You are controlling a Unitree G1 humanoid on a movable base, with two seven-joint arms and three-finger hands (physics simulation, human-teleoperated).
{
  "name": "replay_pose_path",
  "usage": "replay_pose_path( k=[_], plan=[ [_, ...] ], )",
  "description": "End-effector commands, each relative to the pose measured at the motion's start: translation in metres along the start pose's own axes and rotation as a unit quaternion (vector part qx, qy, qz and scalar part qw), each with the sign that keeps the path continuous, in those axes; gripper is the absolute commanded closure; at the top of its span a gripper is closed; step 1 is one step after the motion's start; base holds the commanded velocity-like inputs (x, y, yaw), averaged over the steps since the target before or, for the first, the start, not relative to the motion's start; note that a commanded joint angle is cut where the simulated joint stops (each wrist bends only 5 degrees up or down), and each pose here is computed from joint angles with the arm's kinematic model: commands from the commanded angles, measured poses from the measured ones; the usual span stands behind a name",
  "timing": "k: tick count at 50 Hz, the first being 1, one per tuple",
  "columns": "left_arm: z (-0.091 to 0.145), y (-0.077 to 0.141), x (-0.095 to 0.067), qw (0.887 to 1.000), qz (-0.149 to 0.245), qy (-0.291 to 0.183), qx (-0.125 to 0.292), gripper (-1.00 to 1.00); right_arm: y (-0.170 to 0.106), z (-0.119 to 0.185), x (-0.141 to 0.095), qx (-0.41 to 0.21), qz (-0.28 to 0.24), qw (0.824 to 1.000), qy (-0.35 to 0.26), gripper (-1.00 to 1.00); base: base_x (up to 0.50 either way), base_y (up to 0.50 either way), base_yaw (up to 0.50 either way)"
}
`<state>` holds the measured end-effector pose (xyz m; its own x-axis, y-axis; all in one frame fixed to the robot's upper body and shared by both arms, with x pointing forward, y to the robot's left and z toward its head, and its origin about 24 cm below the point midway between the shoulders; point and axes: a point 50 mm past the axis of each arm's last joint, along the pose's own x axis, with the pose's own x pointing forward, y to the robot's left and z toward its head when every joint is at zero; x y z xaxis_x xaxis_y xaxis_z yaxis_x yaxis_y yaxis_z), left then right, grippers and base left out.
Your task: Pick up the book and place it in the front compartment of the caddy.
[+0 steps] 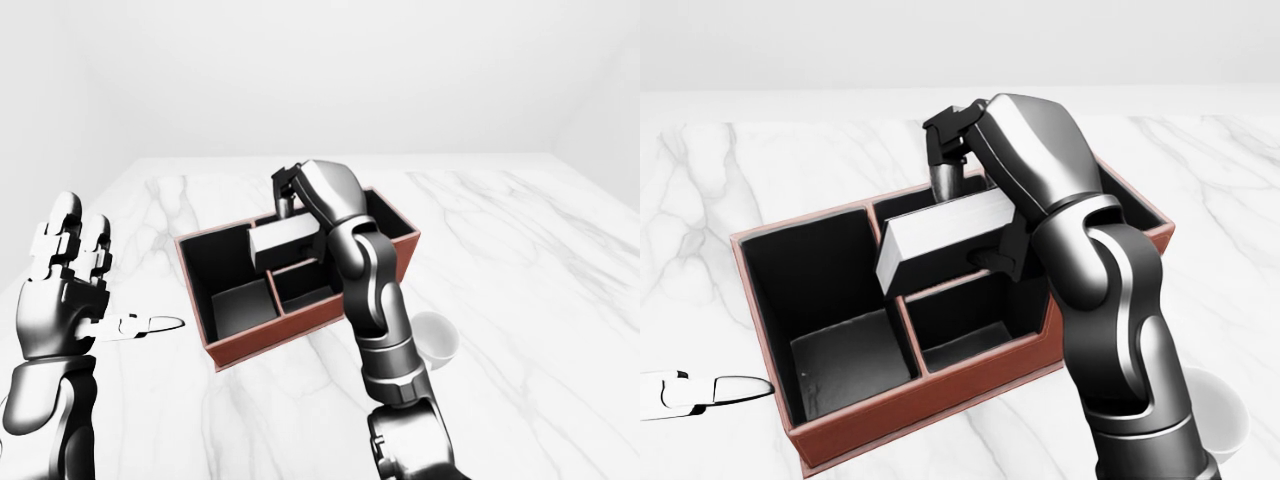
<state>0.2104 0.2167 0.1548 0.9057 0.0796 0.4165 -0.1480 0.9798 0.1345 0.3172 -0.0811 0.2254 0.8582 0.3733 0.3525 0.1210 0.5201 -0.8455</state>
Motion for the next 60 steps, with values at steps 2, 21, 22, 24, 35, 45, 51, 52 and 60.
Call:
replay_pose_path(
  k=[2, 21, 22, 24, 35, 45, 51, 52, 60],
  plan=[
    [0.0, 0.0, 0.0, 1.0, 0.0, 0.001, 0.0, -1.0, -0.006, 0.002, 0.007, -0.001, -0.024, 1.0, -0.008, 1.0, 0.0, 0.0, 0.0],
    [-0.001, -0.002, 0.0, 1.0, -0.003, 0.003, 0.0, -1.0, -0.007, -0.012, 0.026, -0.014, -0.033, 0.999, 0.007, 1.0, 0.0, 0.0, 0.0],
    [-0.001, -0.002, 0.0, 1.0, -0.003, 0.003, 0.0, -1.0, -0.008, -0.012, 0.026, -0.014, -0.033, 0.999, 0.008, 1.0, 0.0, 0.0, 0.0],
    [-0.001, -0.001, 0.0, 1.0, -0.003, 0.002, 0.0, -1.0, -0.008, -0.013, 0.028, -0.015, -0.035, 0.999, 0.009, 1.0, 0.0, 0.0, 0.0],
    [-0.003, -0.001, 0.0, 1.0, -0.003, 0.006, 0.0, -1.0, 0.0, -0.019, 0.031, -0.018, -0.032, 0.999, 0.013, 1.0, 0.0, 0.0, 0.0],
    [-0.001, -0.001, 0.0, 1.0, -0.002, 0.003, 0.001, -1.0, 0.009, -0.019, 0.034, -0.02, -0.025, 0.999, 0.01, 1.0, 0.0, 0.0, 0.0],
    [-0.003, -0.001, 0.0, 1.0, -0.003, 0.006, 0.0, -1.0, 0.015, -0.019, 0.036, -0.022, -0.021, 1.0, 0.009, 1.0, 0.0, 0.0, 0.0],
    [-0.004, -0.001, 0.0, 1.0, -0.003, 0.007, 0.0, -1.0, 0.017, -0.021, 0.037, -0.022, -0.02, 1.0, 0.009, 1.0, 0.0, 0.0, 0.0],
    [-0.001, -0.001, 0.0, 1.0, -0.003, 0.003, 0.0, -1.0, 0.02, -0.026, 0.043, -0.029, -0.021, 0.999, 0.013, 1.0, 0.0, 0.0, 0.0]
  ],
)
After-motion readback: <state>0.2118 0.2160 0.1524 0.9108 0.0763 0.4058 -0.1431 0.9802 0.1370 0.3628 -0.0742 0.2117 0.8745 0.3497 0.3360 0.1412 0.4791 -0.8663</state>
